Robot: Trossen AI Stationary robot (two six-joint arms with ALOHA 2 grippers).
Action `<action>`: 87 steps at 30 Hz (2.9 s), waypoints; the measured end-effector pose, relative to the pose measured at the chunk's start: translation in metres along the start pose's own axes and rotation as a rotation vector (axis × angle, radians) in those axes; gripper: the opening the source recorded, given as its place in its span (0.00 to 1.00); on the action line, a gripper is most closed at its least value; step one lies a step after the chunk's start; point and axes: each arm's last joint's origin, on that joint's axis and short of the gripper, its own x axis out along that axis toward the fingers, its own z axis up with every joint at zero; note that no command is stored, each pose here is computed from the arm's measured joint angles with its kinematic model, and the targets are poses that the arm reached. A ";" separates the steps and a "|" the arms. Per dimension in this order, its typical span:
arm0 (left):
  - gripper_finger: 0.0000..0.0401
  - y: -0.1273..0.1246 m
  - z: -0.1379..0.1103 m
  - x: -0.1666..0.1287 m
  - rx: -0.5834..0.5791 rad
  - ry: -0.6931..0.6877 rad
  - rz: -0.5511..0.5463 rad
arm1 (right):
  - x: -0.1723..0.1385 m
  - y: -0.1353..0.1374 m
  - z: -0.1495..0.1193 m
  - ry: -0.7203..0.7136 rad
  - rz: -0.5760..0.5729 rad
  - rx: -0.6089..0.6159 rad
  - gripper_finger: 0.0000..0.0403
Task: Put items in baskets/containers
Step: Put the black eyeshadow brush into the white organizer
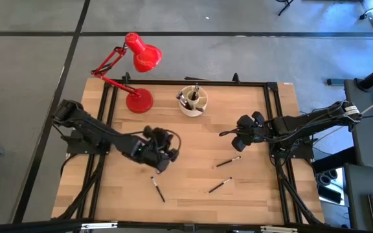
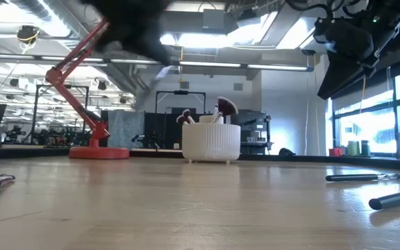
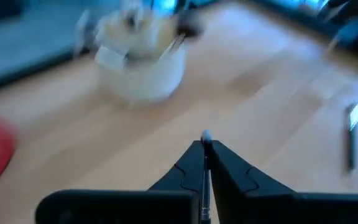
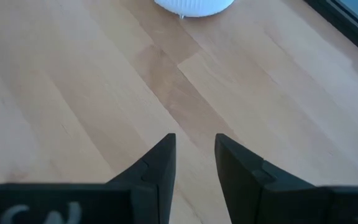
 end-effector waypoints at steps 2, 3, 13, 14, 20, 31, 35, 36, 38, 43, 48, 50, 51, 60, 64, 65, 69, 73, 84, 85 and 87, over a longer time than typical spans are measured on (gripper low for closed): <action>0.03 -0.011 0.011 0.012 0.004 -0.104 -0.020 | 0.000 0.000 0.000 0.004 -0.003 -0.017 0.28; 0.03 -0.017 0.016 0.019 0.005 -0.163 -0.022 | 0.000 -0.001 -0.001 0.008 -0.007 -0.026 0.28; 0.03 -0.018 0.053 0.107 0.193 -0.464 0.262 | 0.000 -0.005 -0.004 0.040 -0.039 -0.042 0.28; 0.03 -0.013 0.056 0.116 0.201 -0.463 0.279 | 0.000 -0.005 -0.004 0.041 -0.041 -0.043 0.28; 0.05 0.018 0.071 0.154 0.107 -0.454 0.301 | 0.002 -0.008 -0.001 0.012 -0.085 -0.050 0.28; 0.06 0.041 0.076 0.175 0.026 -0.394 0.266 | 0.002 -0.009 0.000 -0.010 -0.112 -0.048 0.28; 0.09 0.044 0.067 0.178 0.018 -0.332 0.281 | 0.002 -0.008 0.001 -0.016 -0.098 -0.038 0.28; 0.11 0.044 0.065 0.178 0.022 -0.320 0.285 | 0.002 -0.008 0.001 -0.019 -0.095 -0.035 0.28; 0.14 0.044 0.062 0.178 0.024 -0.300 0.289 | 0.002 -0.007 0.002 -0.024 -0.090 -0.030 0.28; 0.24 0.039 0.060 0.174 0.073 -0.279 0.243 | 0.002 -0.007 0.002 -0.026 -0.087 -0.031 0.28; 0.32 0.029 0.063 0.161 0.104 -0.226 0.049 | 0.002 -0.007 0.002 -0.023 -0.090 -0.039 0.28; 0.34 0.024 0.063 0.151 0.094 -0.168 -0.056 | 0.002 -0.007 0.001 -0.021 -0.090 -0.040 0.28; 0.35 0.022 0.061 0.145 0.091 -0.131 -0.101 | 0.002 -0.007 0.001 -0.020 -0.090 -0.041 0.28; 0.35 0.011 0.040 0.088 0.272 0.155 -0.278 | 0.002 -0.006 0.001 -0.006 -0.068 -0.032 0.28; 0.35 0.008 0.022 0.053 0.439 0.406 -0.513 | 0.002 -0.006 0.001 -0.003 -0.058 -0.027 0.28; 0.35 0.008 0.016 0.045 0.461 0.472 -0.549 | 0.002 -0.006 0.001 0.000 -0.055 -0.028 0.28; 0.35 0.006 -0.008 0.015 0.592 0.657 -0.602 | 0.002 -0.006 0.001 -0.002 -0.051 -0.026 0.28; 0.35 0.000 -0.035 -0.015 0.863 0.739 -0.721 | 0.002 -0.005 0.002 -0.006 -0.048 -0.025 0.28; 0.35 -0.015 -0.087 -0.029 1.108 0.742 -0.656 | 0.002 -0.002 0.006 -0.043 -0.016 -0.008 0.28; 0.35 -0.017 -0.091 -0.027 1.120 0.744 -0.661 | 0.002 -0.001 0.007 -0.049 -0.012 -0.010 0.28; 0.35 -0.019 -0.097 -0.024 1.153 0.747 -0.669 | 0.002 -0.001 0.007 -0.054 -0.008 -0.009 0.28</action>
